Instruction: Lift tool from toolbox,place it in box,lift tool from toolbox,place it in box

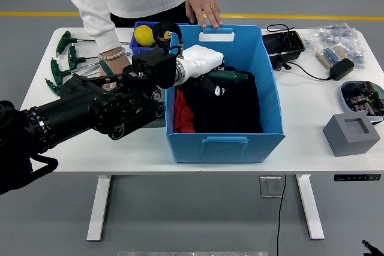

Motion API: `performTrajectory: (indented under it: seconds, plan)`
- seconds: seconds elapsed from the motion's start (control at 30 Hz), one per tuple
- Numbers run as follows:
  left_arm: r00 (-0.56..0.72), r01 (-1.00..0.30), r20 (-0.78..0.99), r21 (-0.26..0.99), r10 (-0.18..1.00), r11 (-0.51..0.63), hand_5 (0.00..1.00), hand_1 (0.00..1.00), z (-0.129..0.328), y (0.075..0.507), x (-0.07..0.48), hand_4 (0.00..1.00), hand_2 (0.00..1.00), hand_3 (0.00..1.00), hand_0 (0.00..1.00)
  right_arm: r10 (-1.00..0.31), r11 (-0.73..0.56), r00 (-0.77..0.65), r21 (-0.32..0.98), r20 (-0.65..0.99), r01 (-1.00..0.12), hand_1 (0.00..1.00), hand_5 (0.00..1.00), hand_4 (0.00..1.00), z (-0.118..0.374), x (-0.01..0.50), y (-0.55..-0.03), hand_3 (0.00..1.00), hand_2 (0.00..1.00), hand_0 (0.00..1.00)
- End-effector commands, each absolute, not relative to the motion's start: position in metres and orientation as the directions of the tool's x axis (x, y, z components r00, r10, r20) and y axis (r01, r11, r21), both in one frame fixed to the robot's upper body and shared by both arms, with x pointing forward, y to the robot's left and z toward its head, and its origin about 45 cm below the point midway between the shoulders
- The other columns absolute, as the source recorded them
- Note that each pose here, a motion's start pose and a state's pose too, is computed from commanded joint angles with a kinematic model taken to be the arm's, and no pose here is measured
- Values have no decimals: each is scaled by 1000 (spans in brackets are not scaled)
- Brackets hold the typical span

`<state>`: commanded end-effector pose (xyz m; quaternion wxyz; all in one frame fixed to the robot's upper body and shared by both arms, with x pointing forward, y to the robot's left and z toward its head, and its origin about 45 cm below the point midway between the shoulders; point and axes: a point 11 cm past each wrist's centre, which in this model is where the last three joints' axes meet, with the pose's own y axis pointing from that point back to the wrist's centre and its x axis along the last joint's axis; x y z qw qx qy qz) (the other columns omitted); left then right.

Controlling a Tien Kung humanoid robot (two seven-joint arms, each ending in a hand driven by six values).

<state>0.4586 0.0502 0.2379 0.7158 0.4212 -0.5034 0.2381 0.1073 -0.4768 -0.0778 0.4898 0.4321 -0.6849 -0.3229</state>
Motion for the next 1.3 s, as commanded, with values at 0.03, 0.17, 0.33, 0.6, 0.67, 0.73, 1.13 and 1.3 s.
performTrajectory:
  seconds: [0.03, 0.17, 0.33, 0.6, 0.67, 0.73, 1.13, 1.3]
  plan:
    - [384, -760, 919, 371, -92, 534, 444, 464, 238, 48, 456, 725, 526, 572, 447, -908, 419, -147, 865, 393, -274, 656, 723, 782, -78, 107, -477, 573, 711, 682]
    - [385, -744, 917, 377, -107, 551, 444, 464, 241, 41, 450, 725, 526, 572, 447, -907, 421, -147, 865, 395, -272, 656, 723, 782, -78, 105, -478, 573, 711, 682]
    - [380, -720, 918, 369, -111, 588, 482, 517, 252, 27, 439, 756, 566, 594, 474, -906, 422, -144, 866, 397, -269, 657, 723, 782, -78, 104, -478, 572, 711, 683]
    - [383, -694, 915, 376, -127, 613, 537, 547, 259, 18, 429, 804, 619, 605, 493, -906, 424, -144, 866, 399, -265, 657, 723, 781, -79, 101, -479, 572, 710, 684]
    - [383, -698, 915, 374, -122, 611, 533, 554, 261, 19, 430, 807, 627, 608, 499, -906, 424, -143, 867, 399, -263, 657, 724, 782, -79, 100, -478, 572, 710, 684]
    - [382, -703, 917, 371, -118, 606, 533, 554, 263, 21, 432, 807, 627, 608, 499, -906, 423, -143, 868, 399, -260, 657, 724, 782, -79, 99, -478, 572, 710, 684]
    - [364, -809, 910, 414, -199, 417, 570, 554, 294, 76, 462, 809, 631, 615, 498, -906, 422, -145, 875, 398, -237, 656, 724, 782, -82, 92, -476, 572, 710, 686]
    - [359, -844, 908, 415, -215, 341, 588, 554, 302, 105, 473, 815, 618, 612, 496, -907, 420, -145, 878, 396, -228, 657, 723, 782, -84, 88, -474, 572, 710, 686]
